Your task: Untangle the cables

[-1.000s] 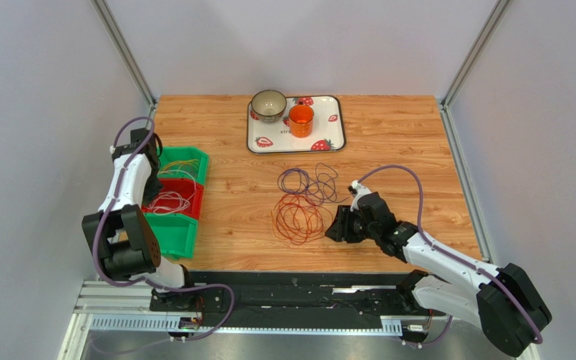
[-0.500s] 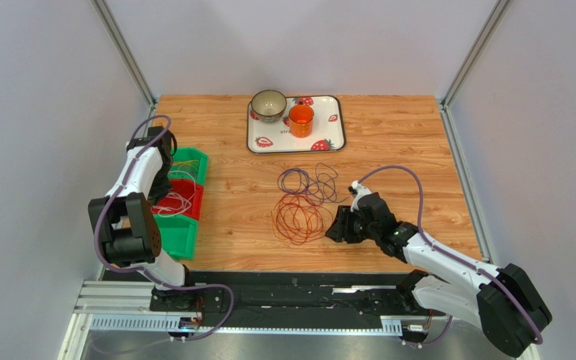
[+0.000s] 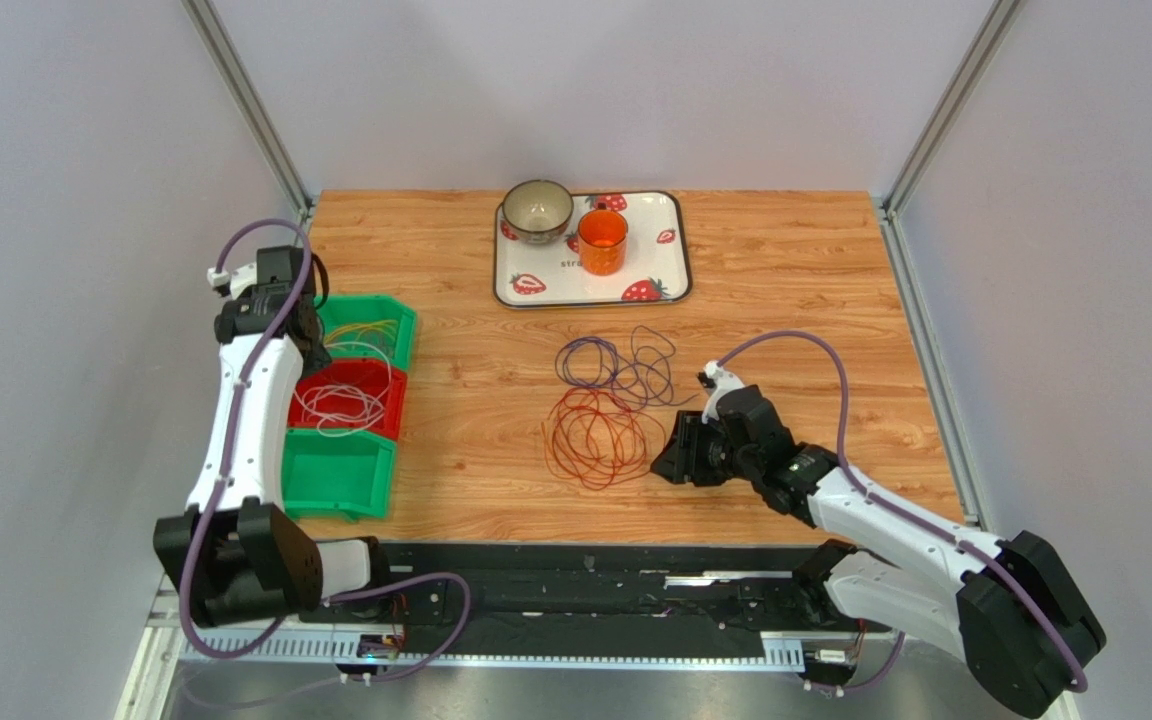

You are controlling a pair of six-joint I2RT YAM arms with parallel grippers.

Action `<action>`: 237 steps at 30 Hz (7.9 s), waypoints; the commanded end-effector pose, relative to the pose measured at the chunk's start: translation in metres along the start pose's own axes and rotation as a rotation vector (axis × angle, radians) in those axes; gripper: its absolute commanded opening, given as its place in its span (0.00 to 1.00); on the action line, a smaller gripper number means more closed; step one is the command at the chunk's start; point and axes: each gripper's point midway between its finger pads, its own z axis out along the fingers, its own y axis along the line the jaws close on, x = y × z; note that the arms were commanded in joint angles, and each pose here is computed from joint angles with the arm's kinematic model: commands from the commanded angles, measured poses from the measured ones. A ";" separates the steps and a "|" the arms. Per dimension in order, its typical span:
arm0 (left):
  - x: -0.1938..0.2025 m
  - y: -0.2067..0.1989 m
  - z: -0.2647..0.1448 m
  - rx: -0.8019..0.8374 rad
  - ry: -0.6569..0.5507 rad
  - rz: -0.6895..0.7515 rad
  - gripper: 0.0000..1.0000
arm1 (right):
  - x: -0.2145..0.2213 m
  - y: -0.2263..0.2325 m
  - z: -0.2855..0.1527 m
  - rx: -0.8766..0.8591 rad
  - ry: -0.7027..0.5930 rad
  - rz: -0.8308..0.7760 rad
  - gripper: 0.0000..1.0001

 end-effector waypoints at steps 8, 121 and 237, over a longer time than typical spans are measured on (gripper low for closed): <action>-0.021 -0.014 -0.084 0.418 -0.243 -0.064 0.75 | -0.018 0.006 -0.007 0.005 -0.062 0.001 0.46; -0.072 0.039 -0.241 0.325 -0.607 -0.029 0.00 | -0.036 -0.004 0.011 0.113 -0.079 0.031 0.41; 0.099 0.012 0.017 0.230 0.199 -0.673 0.00 | -0.029 0.003 0.016 0.066 -0.030 -0.006 0.41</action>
